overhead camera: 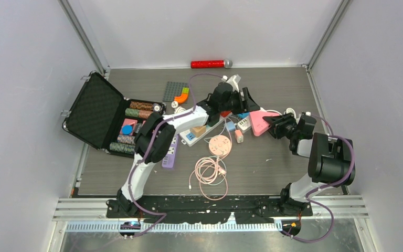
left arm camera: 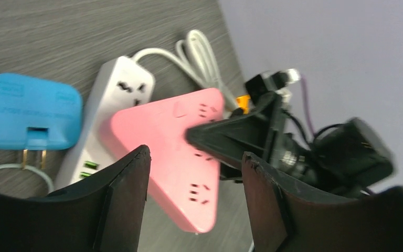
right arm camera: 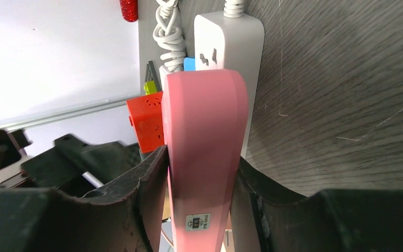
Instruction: Insert the plug
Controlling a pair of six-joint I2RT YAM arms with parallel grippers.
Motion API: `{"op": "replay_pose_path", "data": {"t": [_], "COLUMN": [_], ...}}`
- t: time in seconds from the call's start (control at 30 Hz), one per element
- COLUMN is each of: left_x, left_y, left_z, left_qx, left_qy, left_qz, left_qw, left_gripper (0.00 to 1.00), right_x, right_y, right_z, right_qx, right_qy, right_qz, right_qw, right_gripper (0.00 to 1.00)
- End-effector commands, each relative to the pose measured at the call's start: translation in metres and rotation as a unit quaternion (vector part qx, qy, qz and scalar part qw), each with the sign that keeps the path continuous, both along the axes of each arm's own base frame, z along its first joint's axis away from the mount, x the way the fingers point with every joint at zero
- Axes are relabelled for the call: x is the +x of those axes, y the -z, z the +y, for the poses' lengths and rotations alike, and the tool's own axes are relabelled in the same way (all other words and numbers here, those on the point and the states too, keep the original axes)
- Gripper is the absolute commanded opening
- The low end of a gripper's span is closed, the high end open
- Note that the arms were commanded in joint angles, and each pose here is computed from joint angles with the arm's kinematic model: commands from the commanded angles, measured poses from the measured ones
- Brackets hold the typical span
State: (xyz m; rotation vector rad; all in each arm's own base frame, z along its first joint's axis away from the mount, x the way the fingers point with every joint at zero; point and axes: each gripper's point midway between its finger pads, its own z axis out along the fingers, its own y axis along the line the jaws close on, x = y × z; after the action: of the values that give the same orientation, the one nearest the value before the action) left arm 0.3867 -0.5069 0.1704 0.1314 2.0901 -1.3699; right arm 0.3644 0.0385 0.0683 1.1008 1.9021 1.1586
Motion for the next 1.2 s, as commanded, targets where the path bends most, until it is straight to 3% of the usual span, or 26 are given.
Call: {"op": "replay_pose_path", "data": {"t": [0.0,0.17,0.37,0.67,0.83,1.03,1.17], "left_x": [-0.002,0.003,0.008,0.007,0.003,0.004,0.006], "left_y": [0.031,0.036,0.043,0.073,0.085,0.096,0.098], "left_z": [0.001,-0.004,-0.007,0.003,0.006,0.011,0.013], "left_qx": [0.074,0.081,0.096,0.155,0.176,0.195,0.202], "left_qy": [0.035,0.047,0.045,0.043,0.047,0.04,0.036], "left_qz": [0.006,0.007,0.016,0.034,0.044,0.052,0.052], "left_qw": [0.997,0.996,0.994,0.986,0.982,0.979,0.977], "left_gripper": [0.62,0.58,0.6,0.59,0.58,0.57,0.61], "right_x": [-0.029,-0.03,-0.029,-0.03,-0.031,-0.029,-0.027], "right_y": [0.053,0.053,0.053,0.055,0.057,0.057,0.056], "right_z": [-0.005,-0.004,-0.004,-0.004,-0.003,-0.003,-0.003], "right_qx": [-0.048,-0.048,-0.045,-0.037,-0.036,-0.04,-0.04], "right_qy": [0.004,-0.001,-0.001,0.002,-0.001,-0.008,-0.015], "right_qz": [0.095,0.093,0.097,0.121,0.132,0.13,0.125], "right_qw": [0.994,0.995,0.994,0.992,0.991,0.991,0.991], "right_gripper": [0.37,0.36,0.39,0.66,0.64,0.56,0.52]}}
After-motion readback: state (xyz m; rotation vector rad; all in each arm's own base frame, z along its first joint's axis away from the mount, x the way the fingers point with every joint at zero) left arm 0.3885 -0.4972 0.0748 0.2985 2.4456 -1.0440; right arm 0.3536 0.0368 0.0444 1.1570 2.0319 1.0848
